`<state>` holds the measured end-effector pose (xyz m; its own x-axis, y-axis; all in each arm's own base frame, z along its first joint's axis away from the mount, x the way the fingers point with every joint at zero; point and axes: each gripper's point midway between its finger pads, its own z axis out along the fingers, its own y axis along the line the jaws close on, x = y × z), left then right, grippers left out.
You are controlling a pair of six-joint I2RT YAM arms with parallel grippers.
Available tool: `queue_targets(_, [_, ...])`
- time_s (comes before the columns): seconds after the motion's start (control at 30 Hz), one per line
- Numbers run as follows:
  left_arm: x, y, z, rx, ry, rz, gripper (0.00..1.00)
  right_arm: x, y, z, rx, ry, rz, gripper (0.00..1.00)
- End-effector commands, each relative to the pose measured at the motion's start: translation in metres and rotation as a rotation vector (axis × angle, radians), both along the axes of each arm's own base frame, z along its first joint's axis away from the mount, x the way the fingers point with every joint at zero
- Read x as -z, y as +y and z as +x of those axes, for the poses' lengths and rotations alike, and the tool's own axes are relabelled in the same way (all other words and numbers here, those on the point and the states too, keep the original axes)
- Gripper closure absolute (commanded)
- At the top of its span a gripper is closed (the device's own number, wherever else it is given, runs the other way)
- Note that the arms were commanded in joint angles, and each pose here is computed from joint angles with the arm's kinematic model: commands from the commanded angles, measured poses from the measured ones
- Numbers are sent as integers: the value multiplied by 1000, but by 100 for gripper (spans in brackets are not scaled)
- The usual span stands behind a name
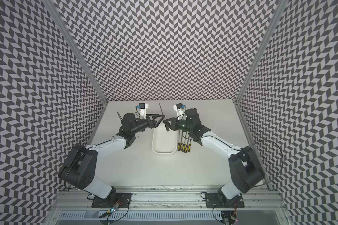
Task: Put the file tool into the storage box
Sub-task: Place the file tool in the storage box.
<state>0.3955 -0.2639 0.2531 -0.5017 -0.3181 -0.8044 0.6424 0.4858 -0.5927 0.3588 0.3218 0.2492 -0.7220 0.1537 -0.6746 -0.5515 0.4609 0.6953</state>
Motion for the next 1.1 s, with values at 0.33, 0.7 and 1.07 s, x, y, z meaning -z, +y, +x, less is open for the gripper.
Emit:
queue_targets(0.33, [-20,-6,-6,20,-98,7,100,-5,17,2,-27,-31,11,99])
queue_targets(0.7, [-24,-9,-10,24,-119,48,100,-10,14,0,-2,-45,-24,77])
queue_targets(1.07, [-3,-15,8,19,-31,108,100,-7,-44,23,335,-63,-213,9])
